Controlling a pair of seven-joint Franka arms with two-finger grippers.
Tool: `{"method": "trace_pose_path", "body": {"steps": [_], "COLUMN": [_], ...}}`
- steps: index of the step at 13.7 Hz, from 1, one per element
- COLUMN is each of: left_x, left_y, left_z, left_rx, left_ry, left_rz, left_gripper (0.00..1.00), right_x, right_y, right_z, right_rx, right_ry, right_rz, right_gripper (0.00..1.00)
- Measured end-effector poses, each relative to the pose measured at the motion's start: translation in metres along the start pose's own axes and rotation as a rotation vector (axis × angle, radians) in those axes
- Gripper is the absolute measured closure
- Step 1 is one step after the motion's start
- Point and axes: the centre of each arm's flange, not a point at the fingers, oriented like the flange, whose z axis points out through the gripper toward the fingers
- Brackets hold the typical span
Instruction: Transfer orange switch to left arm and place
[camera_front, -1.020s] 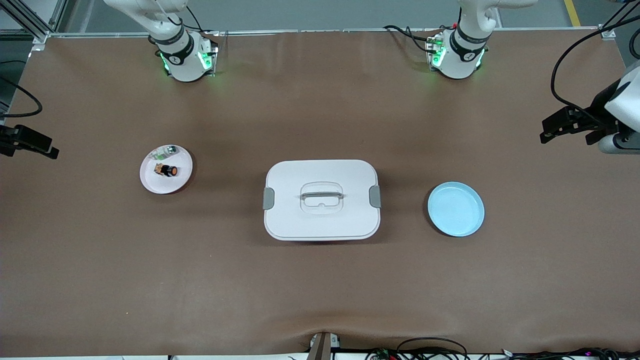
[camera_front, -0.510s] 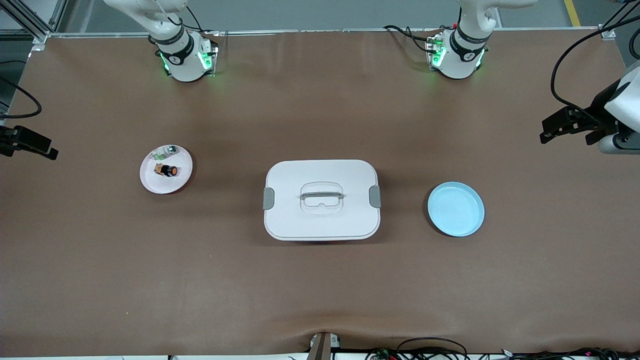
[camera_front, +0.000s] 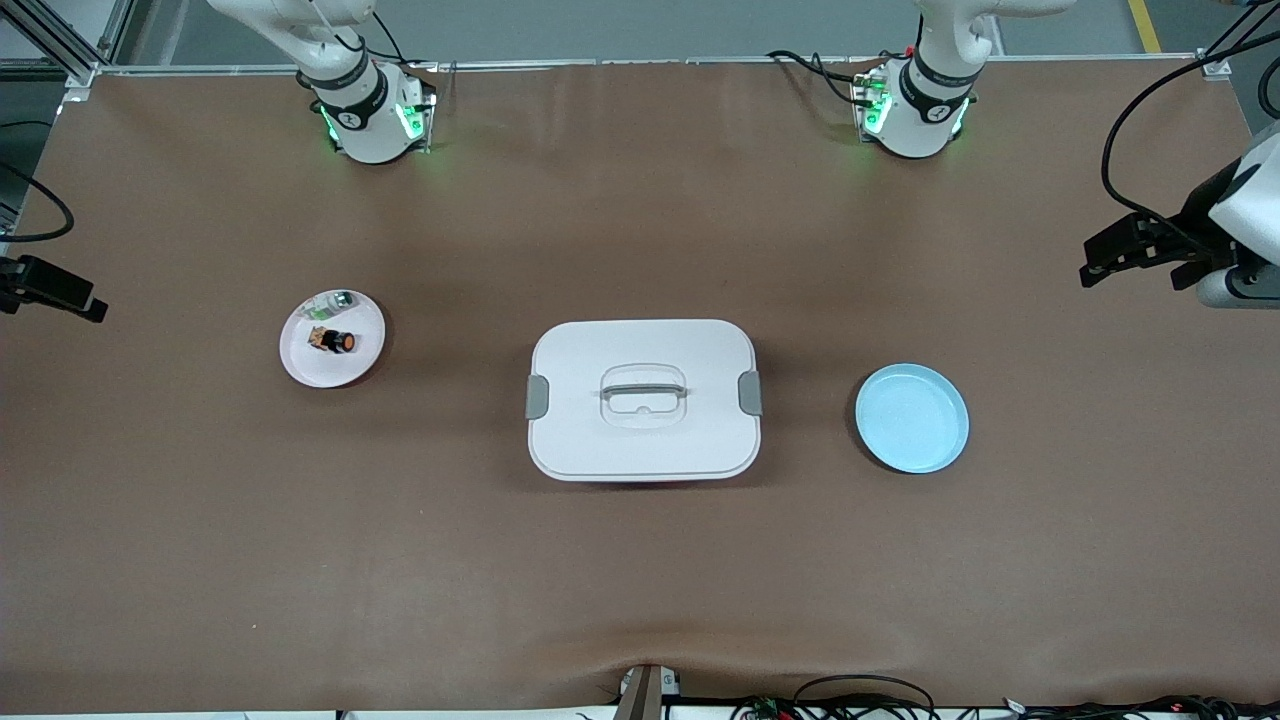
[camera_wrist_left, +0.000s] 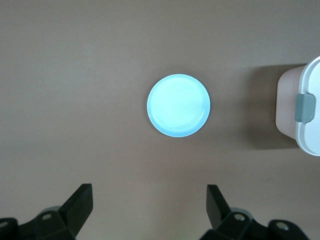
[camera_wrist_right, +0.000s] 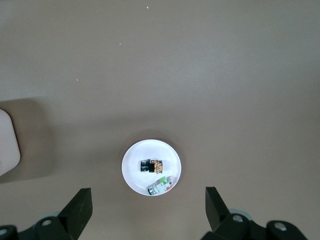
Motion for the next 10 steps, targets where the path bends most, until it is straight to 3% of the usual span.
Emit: {"method": "trace_pose_path", "body": {"steps": [10], "left_x": [0.000], "left_y": [0.000], "left_z": [0.000], "left_rx": [0.000], "left_ry": [0.000], "left_rz": [0.000], "left_gripper": [0.00], "right_x": [0.029], "right_y": [-0.013], "right_z": [0.132], "right_rx": [0.005], "right_ry": [-0.194], "right_rz": [-0.013], "right_gripper": [0.00]}}
